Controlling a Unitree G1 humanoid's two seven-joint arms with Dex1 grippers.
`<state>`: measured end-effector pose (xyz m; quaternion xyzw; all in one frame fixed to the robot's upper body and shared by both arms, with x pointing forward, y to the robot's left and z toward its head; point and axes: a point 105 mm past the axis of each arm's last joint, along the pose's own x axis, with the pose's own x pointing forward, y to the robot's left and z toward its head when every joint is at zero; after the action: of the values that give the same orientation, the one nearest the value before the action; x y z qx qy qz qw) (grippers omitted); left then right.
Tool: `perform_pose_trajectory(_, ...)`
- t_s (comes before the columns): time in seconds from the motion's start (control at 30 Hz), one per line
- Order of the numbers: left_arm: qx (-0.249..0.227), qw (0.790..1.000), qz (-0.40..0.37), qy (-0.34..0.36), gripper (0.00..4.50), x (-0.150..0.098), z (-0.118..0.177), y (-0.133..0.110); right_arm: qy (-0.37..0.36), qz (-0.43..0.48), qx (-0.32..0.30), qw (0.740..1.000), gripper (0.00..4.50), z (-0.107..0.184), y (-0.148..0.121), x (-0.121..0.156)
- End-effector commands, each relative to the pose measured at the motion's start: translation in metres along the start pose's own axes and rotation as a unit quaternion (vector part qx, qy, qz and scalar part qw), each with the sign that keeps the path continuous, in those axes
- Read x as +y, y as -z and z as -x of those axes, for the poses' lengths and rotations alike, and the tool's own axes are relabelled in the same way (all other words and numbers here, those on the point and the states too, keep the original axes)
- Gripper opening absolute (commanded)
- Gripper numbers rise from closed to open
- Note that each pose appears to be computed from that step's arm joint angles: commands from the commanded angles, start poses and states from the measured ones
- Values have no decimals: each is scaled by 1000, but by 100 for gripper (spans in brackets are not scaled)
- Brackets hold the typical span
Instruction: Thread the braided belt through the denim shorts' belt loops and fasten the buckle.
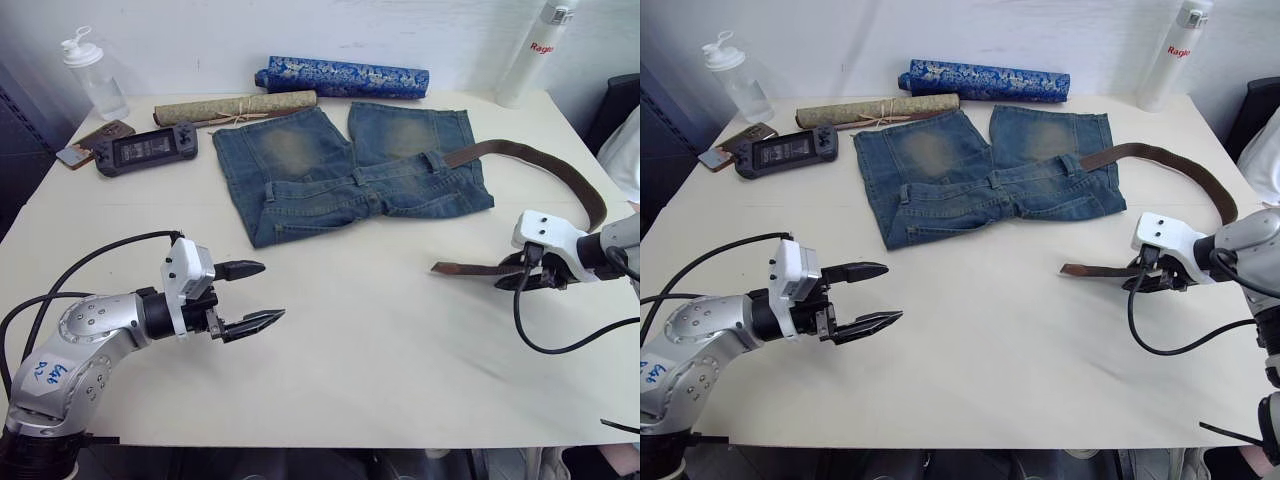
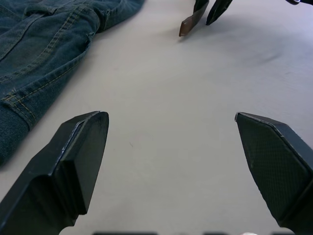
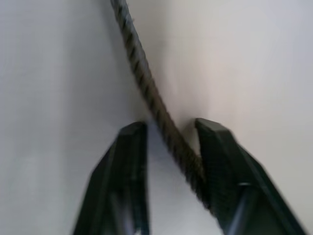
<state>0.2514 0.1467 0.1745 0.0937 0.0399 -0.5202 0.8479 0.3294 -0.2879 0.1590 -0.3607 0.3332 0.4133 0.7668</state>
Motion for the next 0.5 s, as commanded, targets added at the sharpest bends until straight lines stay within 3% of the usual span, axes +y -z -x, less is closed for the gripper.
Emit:
perform_pose_trajectory(0.03,-17,1000,-18,7,450,-2,0,-12,-30,4,-26,999,1,2,-10,11)
perform_pose_trajectory(0.2,-14,1000,-17,12,450,0,0,-12,-79,8,-71,994,1,-1,-29,31)
perform_pose_trajectory(0.5,6,992,-68,103,450,5,-19,-19,-104,171,-141,970,1,-21,-129,80)
